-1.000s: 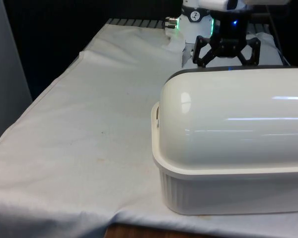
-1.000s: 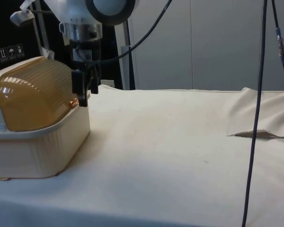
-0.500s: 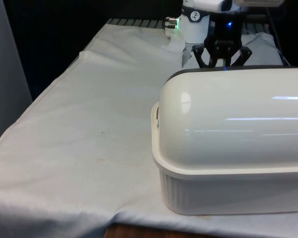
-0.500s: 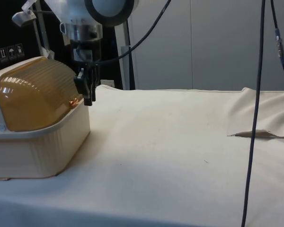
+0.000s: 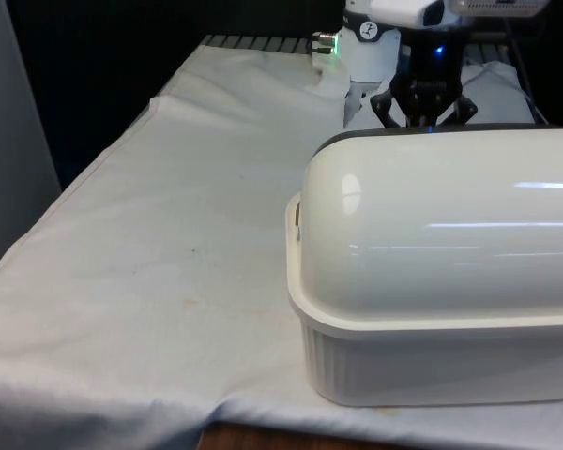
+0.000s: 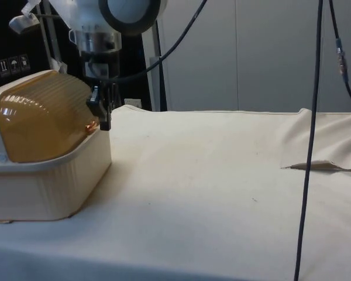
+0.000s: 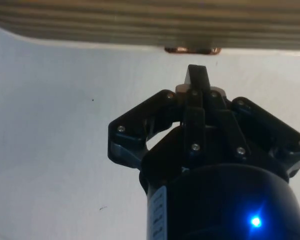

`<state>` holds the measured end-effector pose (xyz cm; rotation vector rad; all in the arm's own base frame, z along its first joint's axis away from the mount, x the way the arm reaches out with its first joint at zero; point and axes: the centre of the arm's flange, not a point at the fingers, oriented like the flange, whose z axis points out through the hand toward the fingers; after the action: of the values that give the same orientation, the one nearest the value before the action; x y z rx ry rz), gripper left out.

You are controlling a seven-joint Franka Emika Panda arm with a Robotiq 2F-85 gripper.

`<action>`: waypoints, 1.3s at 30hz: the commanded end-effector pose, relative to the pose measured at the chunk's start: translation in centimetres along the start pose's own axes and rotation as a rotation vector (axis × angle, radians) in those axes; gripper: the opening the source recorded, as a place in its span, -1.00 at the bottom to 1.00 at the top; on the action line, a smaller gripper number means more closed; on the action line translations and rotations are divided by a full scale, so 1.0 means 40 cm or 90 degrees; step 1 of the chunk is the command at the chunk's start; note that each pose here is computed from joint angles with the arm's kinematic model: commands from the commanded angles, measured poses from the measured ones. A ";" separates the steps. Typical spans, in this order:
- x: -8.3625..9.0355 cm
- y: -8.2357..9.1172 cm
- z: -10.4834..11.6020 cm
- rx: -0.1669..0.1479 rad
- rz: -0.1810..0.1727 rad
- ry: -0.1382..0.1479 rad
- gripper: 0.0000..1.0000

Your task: Open the lid, then close it.

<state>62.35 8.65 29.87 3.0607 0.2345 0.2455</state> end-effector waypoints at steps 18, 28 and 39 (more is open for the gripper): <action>0.016 -0.005 -0.001 0.009 0.006 0.034 -1.00; 0.015 -0.009 -0.007 0.017 0.010 0.050 -1.00; 0.011 -0.008 -0.045 0.017 0.011 0.075 -1.00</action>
<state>62.52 8.98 31.55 3.0739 0.2165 0.4088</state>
